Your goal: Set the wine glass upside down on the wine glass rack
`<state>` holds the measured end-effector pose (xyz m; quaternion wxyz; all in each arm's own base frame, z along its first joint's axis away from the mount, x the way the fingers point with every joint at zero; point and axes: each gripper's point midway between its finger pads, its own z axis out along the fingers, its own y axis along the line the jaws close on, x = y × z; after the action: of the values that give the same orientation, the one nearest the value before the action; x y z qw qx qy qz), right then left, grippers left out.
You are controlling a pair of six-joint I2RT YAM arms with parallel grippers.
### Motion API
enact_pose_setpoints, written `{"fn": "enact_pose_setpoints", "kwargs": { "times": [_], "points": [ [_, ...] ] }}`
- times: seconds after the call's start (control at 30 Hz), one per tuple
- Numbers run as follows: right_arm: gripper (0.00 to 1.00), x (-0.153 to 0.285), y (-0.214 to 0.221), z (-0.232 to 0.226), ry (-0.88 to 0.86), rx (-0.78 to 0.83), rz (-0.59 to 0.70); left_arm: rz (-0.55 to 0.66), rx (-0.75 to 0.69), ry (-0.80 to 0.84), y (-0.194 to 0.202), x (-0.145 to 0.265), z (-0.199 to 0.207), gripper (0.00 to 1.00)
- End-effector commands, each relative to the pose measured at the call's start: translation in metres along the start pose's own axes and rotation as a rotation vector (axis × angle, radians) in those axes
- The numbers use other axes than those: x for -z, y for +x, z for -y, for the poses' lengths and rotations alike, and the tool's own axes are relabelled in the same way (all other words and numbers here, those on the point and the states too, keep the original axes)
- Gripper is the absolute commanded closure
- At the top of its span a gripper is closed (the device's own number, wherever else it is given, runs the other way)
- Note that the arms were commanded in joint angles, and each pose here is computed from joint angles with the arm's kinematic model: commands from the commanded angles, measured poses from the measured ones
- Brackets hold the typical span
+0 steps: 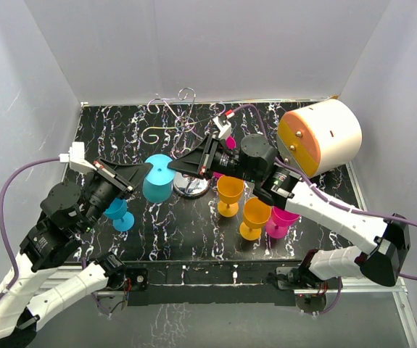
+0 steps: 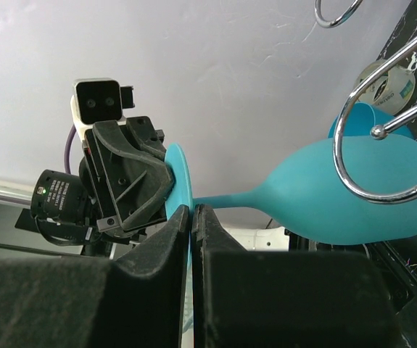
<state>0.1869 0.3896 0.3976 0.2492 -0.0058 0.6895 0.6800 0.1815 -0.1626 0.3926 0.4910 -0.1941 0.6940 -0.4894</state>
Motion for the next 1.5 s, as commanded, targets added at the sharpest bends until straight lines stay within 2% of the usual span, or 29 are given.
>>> {"fn": "enact_pose_setpoints", "kwargs": {
  "times": [0.0,0.17,0.33,0.67,1.0,1.23,1.47],
  "points": [
    [0.90,0.018,-0.012,-0.021,-0.024,0.068,0.082,-0.005,0.001,-0.012,0.001,-0.009,0.003,1.00],
    [0.49,0.034,-0.031,-0.017,0.039,0.099,0.205,0.029,0.038,-0.016,-0.005,-0.014,0.005,1.00],
    [0.33,0.051,-0.043,-0.017,0.065,0.137,0.292,0.091,0.067,-0.016,-0.016,-0.019,0.008,1.00],
    [0.30,0.085,-0.053,-0.017,0.072,0.163,0.408,0.213,0.063,-0.052,-0.035,-0.043,0.007,1.00],
    [0.30,0.094,-0.051,-0.010,0.097,0.162,0.417,0.298,0.004,-0.088,-0.045,-0.073,0.007,1.00],
    [0.31,0.093,-0.050,-0.005,0.105,0.151,0.412,0.384,0.017,-0.098,-0.060,-0.085,0.012,1.00],
    [0.31,0.100,-0.055,-0.005,0.101,0.141,0.455,0.395,0.021,-0.125,-0.060,-0.099,0.006,1.00]
  ]
}}
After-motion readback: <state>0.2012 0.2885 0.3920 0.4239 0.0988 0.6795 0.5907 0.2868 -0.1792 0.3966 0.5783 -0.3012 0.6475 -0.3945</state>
